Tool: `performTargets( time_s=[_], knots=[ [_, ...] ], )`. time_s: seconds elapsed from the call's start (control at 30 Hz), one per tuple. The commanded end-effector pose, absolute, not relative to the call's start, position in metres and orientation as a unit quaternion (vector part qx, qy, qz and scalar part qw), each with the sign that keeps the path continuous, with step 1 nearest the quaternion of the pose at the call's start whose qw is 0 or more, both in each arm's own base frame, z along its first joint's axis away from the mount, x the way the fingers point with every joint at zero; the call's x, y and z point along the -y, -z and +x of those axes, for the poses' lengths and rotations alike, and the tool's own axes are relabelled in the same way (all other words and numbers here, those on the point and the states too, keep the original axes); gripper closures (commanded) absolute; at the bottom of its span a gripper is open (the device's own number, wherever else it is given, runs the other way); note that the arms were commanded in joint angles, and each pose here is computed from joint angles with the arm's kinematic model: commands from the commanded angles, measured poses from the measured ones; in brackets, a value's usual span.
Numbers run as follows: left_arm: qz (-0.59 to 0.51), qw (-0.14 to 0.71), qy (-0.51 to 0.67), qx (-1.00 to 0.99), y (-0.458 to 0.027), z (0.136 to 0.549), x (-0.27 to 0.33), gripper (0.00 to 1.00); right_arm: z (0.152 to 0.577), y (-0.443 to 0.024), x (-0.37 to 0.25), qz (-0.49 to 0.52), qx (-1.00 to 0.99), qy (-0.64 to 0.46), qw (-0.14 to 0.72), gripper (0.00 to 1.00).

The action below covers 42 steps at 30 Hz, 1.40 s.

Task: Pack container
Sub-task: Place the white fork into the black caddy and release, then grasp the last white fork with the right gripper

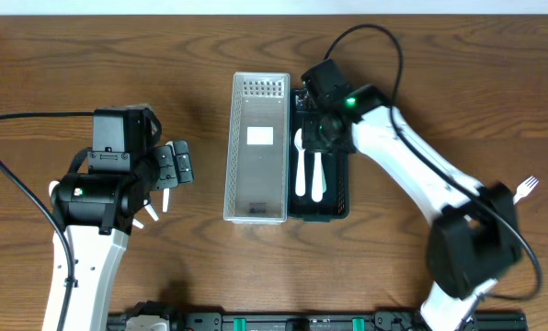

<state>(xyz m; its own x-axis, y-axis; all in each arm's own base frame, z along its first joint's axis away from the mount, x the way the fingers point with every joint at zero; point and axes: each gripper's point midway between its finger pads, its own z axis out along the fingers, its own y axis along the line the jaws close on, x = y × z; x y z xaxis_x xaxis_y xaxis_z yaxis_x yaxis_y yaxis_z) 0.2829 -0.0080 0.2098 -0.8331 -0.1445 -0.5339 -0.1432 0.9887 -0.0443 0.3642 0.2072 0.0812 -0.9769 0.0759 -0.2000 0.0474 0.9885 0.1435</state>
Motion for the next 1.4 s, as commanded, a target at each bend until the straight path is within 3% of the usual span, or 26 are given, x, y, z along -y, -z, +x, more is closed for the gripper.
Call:
performTargets(
  time_s=[0.0, 0.2, 0.33, 0.43, 0.5, 0.6, 0.8, 0.97, 1.37],
  knots=[
    [-0.071, 0.289, 0.000, -0.955, -0.218, 0.285, 0.007, 0.02, 0.366, -0.063, -0.203, 0.038, -0.994, -0.049, 0.091, 0.71],
    [-0.070, 0.289, 0.000, -0.955, -0.218, 0.285, 0.007, 0.02, 0.383, -0.094, -0.207, 0.010, -0.989, -0.066, 0.128, 0.50],
    [-0.070, 0.289, 0.000, -0.955, -0.218, 0.285, 0.007, 0.02, 0.403, -0.160, -0.194, 0.015, -0.981, -0.077, 0.180, 0.50],
    [-0.070, 0.289, 0.000, -0.955, -0.218, 0.285, 0.007, 0.02, 0.417, -0.217, -0.151, 0.060, -0.969, -0.052, 0.233, 0.47],
    [-0.070, 0.289, 0.000, -0.955, -0.218, 0.285, 0.007, 0.02, 0.421, -0.248, -0.109, 0.103, -0.959, -0.035, 0.261, 0.32],
    [-0.071, 0.289, 0.000, -0.955, -0.218, 0.285, 0.007, 0.02, 0.413, -0.265, -0.043, 0.189, -0.946, -0.013, 0.262, 0.30],
    [-0.071, 0.288, 0.000, -0.955, -0.218, 0.284, 0.007, 0.02, 0.374, -0.246, 0.097, 0.366, -0.909, 0.041, 0.192, 0.13],
    [-0.071, 0.289, 0.000, -0.955, -0.218, 0.285, 0.007, 0.02, 0.344, -0.221, 0.171, 0.442, -0.881, 0.063, 0.155, 0.12],
    [-0.071, 0.289, 0.000, -0.955, -0.218, 0.285, 0.007, 0.02, 0.280, -0.094, 0.225, 0.445, -0.891, 0.063, 0.067, 0.05]
  ],
)
